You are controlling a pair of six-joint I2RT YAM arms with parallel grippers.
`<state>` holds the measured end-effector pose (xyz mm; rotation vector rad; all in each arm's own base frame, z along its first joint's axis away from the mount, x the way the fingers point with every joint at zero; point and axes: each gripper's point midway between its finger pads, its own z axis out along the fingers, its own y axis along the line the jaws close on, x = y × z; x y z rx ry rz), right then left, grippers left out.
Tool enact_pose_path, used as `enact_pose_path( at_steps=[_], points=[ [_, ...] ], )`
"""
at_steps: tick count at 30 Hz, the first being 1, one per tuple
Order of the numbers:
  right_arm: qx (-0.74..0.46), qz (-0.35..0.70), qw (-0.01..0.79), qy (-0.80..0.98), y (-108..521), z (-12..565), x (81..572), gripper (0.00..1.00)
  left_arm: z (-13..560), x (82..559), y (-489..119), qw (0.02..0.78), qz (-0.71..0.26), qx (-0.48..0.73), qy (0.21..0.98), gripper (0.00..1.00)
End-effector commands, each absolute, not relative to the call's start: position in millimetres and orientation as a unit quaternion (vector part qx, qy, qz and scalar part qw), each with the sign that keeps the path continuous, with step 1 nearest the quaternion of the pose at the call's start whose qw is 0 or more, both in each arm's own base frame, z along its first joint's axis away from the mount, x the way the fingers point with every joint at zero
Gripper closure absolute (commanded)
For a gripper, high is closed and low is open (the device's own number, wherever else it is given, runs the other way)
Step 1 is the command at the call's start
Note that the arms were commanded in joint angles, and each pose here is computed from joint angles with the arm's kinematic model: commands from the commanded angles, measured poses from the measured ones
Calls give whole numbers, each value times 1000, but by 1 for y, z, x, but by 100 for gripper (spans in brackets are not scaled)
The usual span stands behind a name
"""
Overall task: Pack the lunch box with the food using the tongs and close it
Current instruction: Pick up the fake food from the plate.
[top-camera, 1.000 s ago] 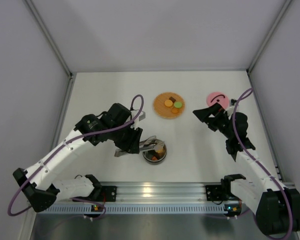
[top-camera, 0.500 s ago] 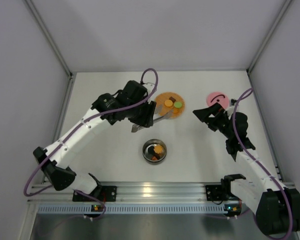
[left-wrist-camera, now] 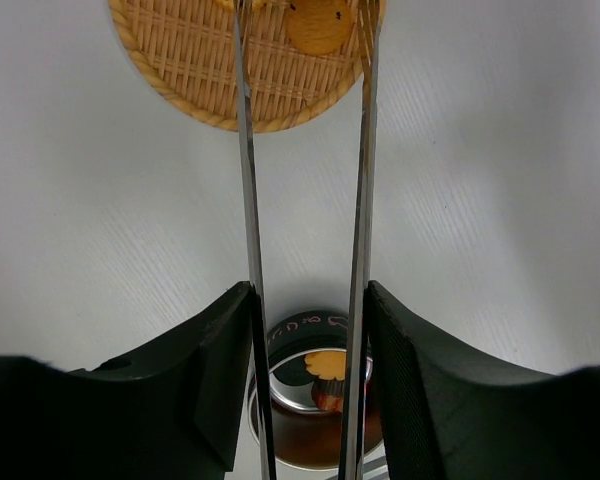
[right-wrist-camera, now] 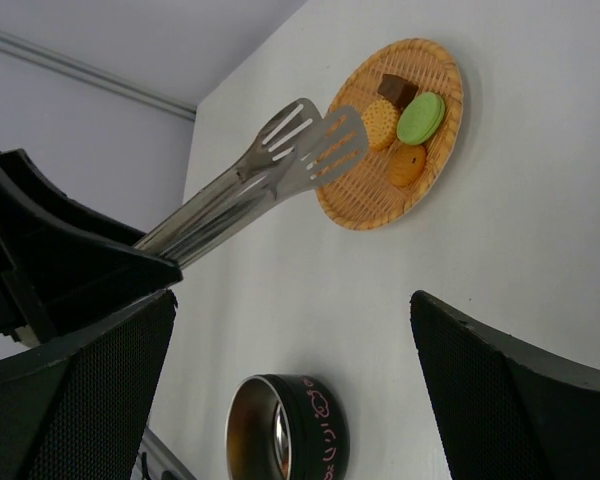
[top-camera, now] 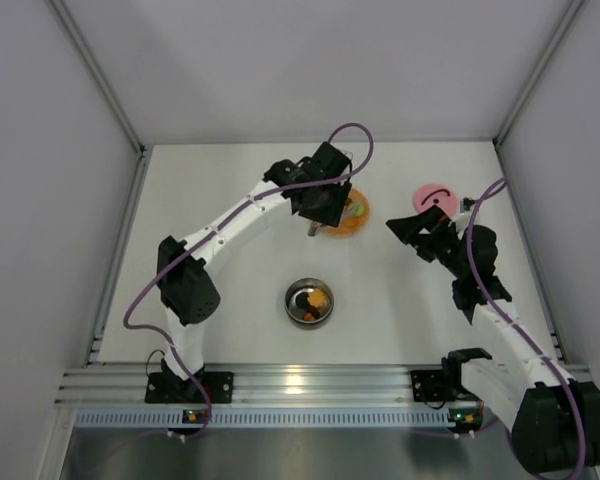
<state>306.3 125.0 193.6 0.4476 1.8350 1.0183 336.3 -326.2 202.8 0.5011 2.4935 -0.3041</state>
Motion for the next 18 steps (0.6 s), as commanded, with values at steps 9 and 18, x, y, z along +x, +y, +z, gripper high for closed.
enact_pose_path(
  at_steps=[9,18],
  points=[
    [165,423,511,730,122,219,310,1,187,362,-353,302,-129,183,927,47],
    [164,421,512,730,122,219,311,1,179,370,-364,303,-136,184,925,47]
  ],
)
